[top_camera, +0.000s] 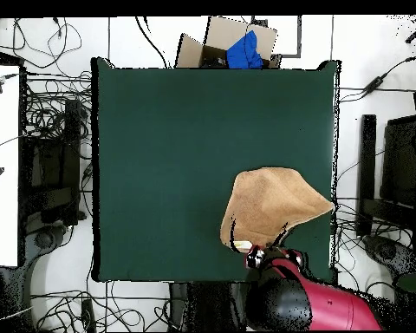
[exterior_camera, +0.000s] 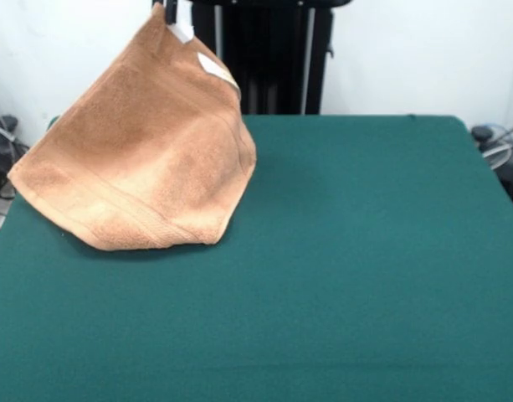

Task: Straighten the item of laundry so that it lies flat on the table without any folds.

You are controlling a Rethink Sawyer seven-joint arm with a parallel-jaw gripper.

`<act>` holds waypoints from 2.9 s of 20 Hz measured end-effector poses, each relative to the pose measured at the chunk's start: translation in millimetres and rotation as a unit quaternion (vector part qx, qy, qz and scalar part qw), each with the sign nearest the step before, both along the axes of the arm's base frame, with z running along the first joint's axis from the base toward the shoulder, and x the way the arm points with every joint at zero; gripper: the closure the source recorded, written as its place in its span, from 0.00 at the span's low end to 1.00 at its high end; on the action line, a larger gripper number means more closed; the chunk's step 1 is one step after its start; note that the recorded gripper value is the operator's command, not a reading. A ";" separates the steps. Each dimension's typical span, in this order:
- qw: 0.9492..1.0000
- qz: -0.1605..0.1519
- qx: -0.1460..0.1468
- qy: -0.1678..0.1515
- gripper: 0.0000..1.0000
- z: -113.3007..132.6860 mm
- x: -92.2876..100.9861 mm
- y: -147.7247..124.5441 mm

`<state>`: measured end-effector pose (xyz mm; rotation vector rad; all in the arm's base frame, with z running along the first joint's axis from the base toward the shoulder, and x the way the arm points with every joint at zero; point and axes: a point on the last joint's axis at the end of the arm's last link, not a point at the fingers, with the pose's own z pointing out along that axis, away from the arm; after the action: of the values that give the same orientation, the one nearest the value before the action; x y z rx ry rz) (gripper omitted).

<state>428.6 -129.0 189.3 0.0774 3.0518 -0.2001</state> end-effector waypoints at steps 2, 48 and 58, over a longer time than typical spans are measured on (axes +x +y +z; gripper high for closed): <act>1.000 -0.003 0.004 0.000 1.00 1.4 2.3 0.2; 0.998 0.053 0.024 0.018 1.00 13.7 52.1 53.8; 0.998 0.068 0.016 0.008 1.00 23.2 67.1 63.1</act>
<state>495.7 -65.8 212.4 -0.1294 3.0621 -0.1441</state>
